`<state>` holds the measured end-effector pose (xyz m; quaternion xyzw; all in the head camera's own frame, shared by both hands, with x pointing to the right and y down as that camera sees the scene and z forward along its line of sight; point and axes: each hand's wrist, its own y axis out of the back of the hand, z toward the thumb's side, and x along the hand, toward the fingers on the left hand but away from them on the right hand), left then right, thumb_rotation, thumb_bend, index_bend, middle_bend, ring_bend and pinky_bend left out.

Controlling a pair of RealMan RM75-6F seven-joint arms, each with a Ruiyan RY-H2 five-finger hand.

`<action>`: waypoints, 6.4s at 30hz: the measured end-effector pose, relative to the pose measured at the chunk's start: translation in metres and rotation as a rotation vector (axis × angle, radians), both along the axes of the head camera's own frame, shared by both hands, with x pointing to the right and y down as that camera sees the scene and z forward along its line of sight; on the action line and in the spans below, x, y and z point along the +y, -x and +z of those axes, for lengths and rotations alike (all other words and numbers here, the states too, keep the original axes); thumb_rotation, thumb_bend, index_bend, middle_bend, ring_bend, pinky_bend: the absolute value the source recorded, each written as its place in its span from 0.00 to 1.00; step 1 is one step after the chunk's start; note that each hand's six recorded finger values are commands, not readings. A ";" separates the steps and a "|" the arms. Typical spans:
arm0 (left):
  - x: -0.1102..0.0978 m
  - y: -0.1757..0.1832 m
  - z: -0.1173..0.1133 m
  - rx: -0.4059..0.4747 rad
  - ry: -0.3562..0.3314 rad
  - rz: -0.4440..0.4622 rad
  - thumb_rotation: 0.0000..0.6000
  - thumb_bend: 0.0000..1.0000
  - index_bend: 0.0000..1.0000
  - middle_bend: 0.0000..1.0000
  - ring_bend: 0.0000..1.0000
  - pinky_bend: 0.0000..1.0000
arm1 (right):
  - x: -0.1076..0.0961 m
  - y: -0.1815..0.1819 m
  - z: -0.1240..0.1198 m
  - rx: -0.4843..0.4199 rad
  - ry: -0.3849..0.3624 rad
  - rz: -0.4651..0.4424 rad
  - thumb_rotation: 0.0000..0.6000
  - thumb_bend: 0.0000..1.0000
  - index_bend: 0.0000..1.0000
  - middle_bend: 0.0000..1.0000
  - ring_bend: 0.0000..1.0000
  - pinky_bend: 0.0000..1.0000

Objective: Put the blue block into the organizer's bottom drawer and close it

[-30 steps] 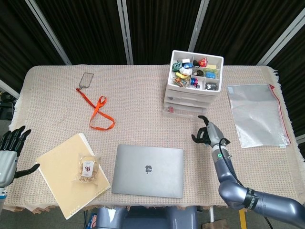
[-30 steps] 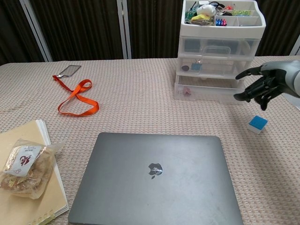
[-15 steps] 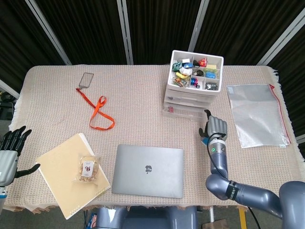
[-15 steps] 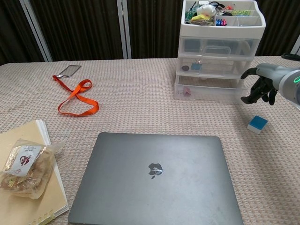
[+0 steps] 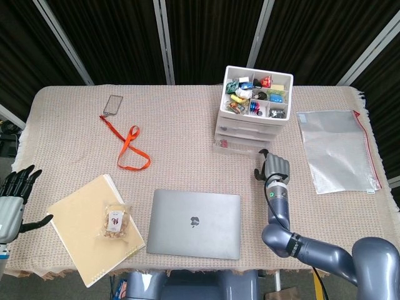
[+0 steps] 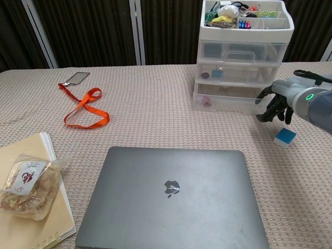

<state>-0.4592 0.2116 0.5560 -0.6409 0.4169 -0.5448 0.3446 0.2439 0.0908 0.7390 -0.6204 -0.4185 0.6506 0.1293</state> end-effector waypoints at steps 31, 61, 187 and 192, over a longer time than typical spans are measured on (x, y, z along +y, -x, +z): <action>0.001 0.000 0.000 -0.002 0.003 -0.008 1.00 0.15 0.07 0.00 0.00 0.00 | 0.027 0.009 -0.015 -0.084 0.038 -0.009 1.00 0.37 0.24 0.71 0.74 0.64; 0.001 0.000 0.000 -0.014 -0.003 -0.013 1.00 0.15 0.07 0.00 0.00 0.00 | 0.061 -0.019 -0.052 0.039 -0.005 -0.116 1.00 0.12 0.18 0.75 0.78 0.64; -0.001 0.000 0.000 0.008 0.012 -0.032 1.00 0.15 0.07 0.00 0.00 0.00 | -0.016 -0.008 -0.040 0.059 -0.104 0.100 1.00 0.16 0.42 0.79 0.82 0.64; -0.001 0.001 0.000 0.008 0.012 -0.034 1.00 0.15 0.07 0.00 0.00 0.00 | -0.019 -0.006 -0.035 0.063 -0.105 0.113 1.00 0.13 0.32 0.79 0.82 0.64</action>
